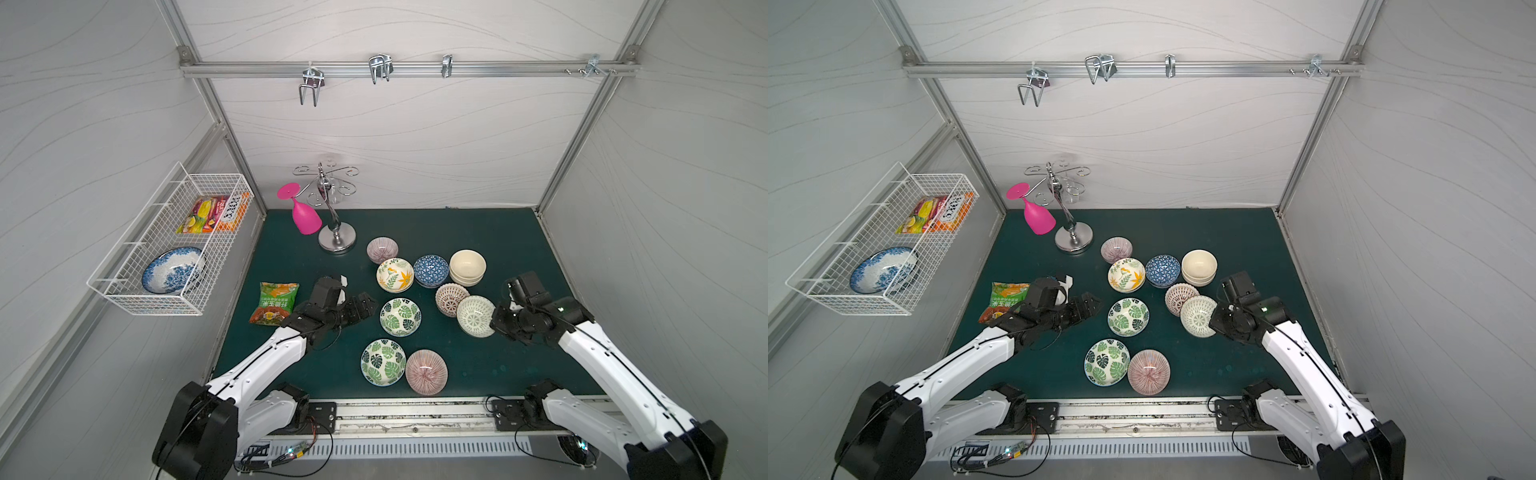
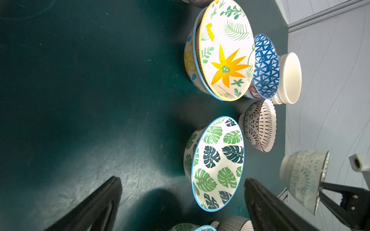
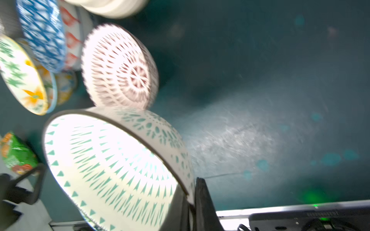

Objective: Stack the bowls
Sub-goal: Pick up the bowl from the center of the board, then place the bowl on the bowl.

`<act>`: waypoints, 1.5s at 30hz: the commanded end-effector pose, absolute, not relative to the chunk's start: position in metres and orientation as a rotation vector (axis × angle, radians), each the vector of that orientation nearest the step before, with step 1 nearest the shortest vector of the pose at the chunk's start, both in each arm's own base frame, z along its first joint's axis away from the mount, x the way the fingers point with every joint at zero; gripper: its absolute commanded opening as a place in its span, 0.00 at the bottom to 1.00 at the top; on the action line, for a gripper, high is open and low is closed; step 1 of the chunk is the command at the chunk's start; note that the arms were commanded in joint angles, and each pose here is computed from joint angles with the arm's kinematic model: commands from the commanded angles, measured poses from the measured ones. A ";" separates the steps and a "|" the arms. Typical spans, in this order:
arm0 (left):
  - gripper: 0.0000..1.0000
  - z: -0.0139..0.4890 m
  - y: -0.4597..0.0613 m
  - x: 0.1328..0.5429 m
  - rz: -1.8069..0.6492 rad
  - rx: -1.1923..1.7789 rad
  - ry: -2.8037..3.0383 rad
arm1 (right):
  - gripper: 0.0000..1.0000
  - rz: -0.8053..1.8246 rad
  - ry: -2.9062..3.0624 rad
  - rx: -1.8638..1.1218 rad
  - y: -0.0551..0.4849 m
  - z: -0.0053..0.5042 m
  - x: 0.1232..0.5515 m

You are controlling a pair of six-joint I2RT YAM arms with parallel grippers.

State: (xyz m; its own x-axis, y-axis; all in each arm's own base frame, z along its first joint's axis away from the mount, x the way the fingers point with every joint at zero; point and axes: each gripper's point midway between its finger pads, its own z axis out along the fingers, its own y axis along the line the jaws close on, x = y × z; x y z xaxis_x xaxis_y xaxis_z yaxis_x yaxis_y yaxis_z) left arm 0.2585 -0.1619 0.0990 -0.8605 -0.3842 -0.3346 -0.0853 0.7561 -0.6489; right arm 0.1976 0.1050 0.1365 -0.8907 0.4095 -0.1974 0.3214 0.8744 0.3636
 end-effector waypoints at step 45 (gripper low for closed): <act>1.00 0.120 -0.175 0.279 -0.948 -0.288 2.439 | 0.00 0.381 2.792 0.434 0.146 0.091 0.294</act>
State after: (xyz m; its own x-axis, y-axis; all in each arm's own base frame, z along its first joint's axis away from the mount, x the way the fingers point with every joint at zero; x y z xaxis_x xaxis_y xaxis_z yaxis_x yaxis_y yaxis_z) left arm 0.2626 -0.1684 0.0966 -0.8743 -0.3662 -0.3185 -0.0764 0.7519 -0.6549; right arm 0.2838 0.1415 0.0884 -0.9244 0.3152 -0.2147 0.2524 0.9277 0.2752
